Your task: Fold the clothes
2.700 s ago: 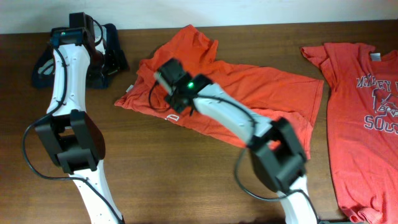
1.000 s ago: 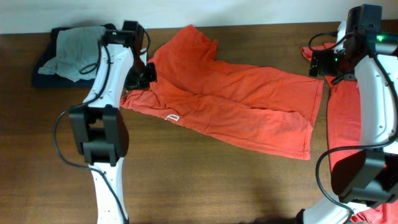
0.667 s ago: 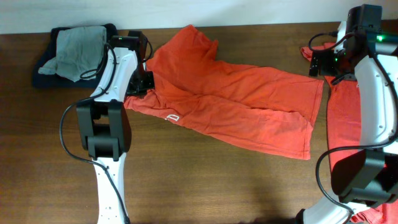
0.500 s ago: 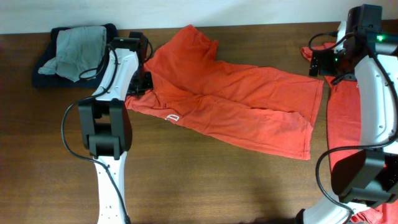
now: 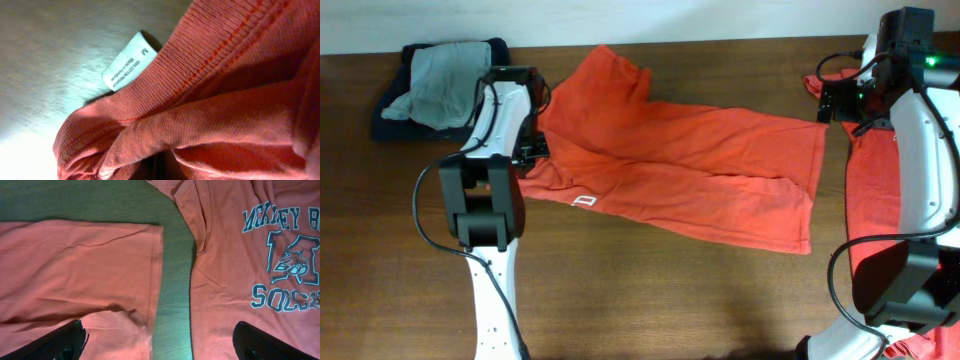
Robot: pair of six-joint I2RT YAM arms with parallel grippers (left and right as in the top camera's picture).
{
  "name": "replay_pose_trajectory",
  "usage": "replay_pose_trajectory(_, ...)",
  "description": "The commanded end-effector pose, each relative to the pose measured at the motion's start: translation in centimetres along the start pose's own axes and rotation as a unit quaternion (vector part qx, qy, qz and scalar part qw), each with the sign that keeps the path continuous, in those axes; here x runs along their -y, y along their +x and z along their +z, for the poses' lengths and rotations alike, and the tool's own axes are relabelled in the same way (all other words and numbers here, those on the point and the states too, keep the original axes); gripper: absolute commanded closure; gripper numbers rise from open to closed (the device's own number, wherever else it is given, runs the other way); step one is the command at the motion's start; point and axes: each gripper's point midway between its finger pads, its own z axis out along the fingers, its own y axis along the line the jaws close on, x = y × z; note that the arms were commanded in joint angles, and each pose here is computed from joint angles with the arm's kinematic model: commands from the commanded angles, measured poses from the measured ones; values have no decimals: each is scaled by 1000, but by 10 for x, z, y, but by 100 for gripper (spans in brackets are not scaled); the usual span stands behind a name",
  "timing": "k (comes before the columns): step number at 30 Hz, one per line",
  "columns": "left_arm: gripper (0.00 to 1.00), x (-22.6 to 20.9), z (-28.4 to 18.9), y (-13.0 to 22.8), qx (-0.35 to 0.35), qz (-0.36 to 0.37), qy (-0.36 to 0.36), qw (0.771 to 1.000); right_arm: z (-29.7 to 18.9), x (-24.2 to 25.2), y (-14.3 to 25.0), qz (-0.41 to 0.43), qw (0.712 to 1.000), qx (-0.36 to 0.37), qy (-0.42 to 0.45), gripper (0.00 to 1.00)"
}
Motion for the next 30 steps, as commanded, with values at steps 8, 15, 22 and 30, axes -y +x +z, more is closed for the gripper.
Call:
replay_pose_trajectory(8,100,-4,-36,-11,41,-20,-2,999,0,2,1,7,1000,-1,4,1)
replay_pose_trajectory(15,99,2,-146,-26,170,-40,94,980,-1,3,-19,10,999,39,6,1)
replay_pose_trajectory(22,73,-26,-221,-31,266,-73,143,950,-4,3,-43,15,996,87,5,1)
replay_pose_trajectory(30,1,-50,-222,-37,272,-98,143,946,-21,-82,-54,-69,966,124,-215,0)
